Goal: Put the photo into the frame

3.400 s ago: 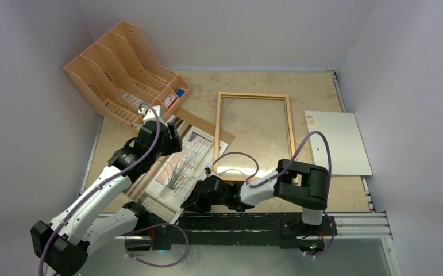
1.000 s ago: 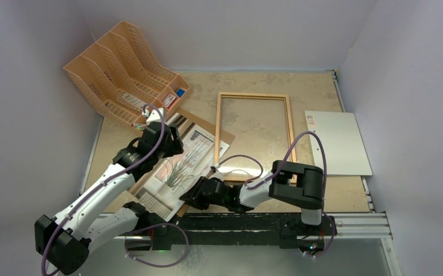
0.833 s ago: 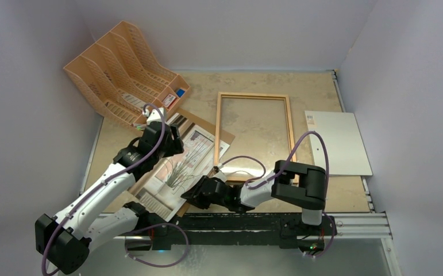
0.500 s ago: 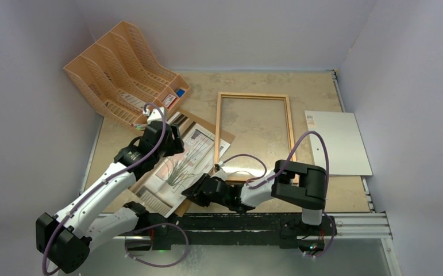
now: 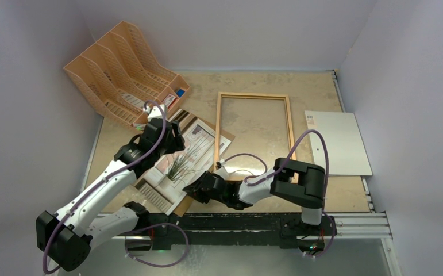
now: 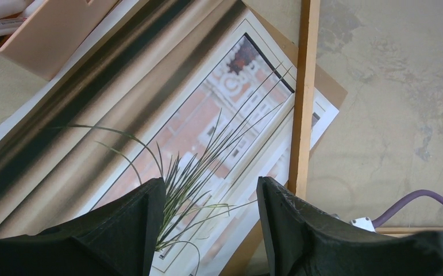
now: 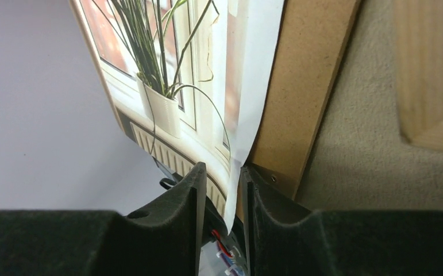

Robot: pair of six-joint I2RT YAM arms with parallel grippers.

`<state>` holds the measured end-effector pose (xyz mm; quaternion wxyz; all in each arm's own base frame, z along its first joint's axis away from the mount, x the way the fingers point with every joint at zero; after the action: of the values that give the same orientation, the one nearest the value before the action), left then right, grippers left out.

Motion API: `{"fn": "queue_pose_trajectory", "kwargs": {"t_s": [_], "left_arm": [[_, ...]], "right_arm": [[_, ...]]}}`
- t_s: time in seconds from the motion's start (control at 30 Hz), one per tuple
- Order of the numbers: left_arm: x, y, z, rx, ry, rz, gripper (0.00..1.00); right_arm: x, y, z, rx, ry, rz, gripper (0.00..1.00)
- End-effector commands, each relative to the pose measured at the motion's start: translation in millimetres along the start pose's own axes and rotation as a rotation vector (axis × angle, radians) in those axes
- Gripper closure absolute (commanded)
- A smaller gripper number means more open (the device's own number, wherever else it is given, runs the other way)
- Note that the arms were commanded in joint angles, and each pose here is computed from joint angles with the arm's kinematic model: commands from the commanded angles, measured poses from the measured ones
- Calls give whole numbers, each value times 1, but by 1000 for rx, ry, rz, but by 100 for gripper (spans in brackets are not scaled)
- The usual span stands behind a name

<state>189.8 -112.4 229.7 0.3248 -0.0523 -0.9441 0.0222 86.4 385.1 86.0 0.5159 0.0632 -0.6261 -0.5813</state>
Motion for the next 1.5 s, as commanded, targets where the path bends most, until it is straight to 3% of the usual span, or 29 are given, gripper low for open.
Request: {"fn": "queue_pose_trajectory", "kwargs": {"t_s": [0.0,0.4,0.7,0.9,1.13,1.47], "left_arm": [[5,-3,-19,9,-70,13,37],[7,-2,-19,12,-72,13,37],[16,0,-24,18,-92,3,37],[22,5,-27,34,-114,-35,37],[22,6,-26,32,-114,-46,37],[29,12,-32,9,-126,-108,37]], "right_arm": [[-7,2,-4,-51,-46,17,70],[-1,9,-7,29,-61,-64,100],[22,60,5,262,-27,-286,100],[31,76,7,403,-58,-269,100],[46,73,-1,468,-71,-240,100],[69,101,17,529,64,-402,100]]}}
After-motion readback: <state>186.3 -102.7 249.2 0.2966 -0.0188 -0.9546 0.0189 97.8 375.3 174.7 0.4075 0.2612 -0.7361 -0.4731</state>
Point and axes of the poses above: each gripper's point midway between its finger pads, its own x axis back along the fingers, its own y axis along the line the jaws close on, z = x × y, the point moved 10 cm from there along x, back along the fingers, and after that the axes turned 14 degrees about -x, right-handed, at the moved point
